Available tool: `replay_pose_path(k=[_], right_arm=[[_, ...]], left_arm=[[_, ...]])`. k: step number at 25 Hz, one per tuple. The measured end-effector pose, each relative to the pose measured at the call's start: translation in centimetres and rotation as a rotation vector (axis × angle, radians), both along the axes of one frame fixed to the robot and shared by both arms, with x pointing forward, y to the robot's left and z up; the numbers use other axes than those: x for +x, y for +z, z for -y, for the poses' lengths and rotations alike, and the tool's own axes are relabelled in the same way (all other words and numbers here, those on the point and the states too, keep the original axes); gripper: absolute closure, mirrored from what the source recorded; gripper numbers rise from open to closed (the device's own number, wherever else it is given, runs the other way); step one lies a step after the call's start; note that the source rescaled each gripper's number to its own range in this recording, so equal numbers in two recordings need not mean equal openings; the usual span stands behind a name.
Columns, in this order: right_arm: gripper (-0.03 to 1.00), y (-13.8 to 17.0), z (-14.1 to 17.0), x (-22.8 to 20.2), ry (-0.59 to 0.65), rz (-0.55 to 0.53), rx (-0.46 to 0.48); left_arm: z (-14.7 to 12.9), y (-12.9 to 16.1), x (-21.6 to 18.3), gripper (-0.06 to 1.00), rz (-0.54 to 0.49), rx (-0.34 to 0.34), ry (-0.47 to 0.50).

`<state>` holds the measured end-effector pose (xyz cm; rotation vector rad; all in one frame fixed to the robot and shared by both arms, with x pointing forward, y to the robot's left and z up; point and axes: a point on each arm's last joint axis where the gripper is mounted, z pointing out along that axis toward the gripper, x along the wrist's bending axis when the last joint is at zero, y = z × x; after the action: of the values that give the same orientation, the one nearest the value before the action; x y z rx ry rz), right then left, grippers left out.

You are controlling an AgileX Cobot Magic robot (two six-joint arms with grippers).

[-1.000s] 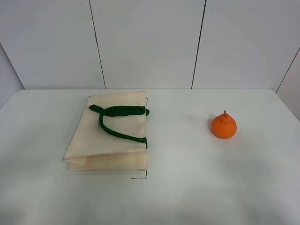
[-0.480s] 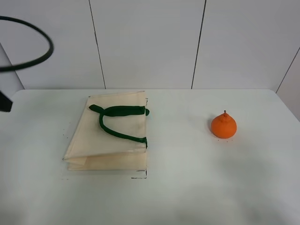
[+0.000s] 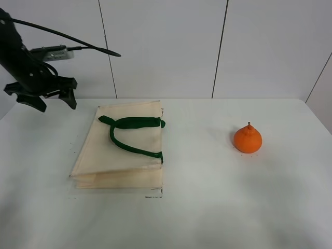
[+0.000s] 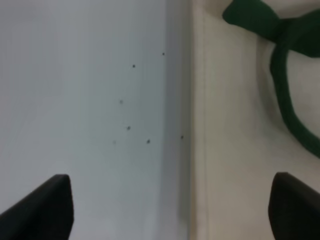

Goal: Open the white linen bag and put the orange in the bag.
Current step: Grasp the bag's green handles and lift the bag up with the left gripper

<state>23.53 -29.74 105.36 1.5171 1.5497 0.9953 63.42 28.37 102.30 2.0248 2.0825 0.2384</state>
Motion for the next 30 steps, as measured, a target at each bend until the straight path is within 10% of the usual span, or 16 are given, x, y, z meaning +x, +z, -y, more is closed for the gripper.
replay_pose_path(k=[12,30], right_arm=[[-0.03,0.0,0.0,0.0,0.0,0.0,0.0],[-0.03,0.0,0.0,0.0,0.0,0.0,0.0]], left_arm=[[9.9,-7.5,2.6,-0.06,-0.094,-0.034,-0.03],[10.1,-13.2,4.2,-0.06,-0.079,-0.013,0.027]])
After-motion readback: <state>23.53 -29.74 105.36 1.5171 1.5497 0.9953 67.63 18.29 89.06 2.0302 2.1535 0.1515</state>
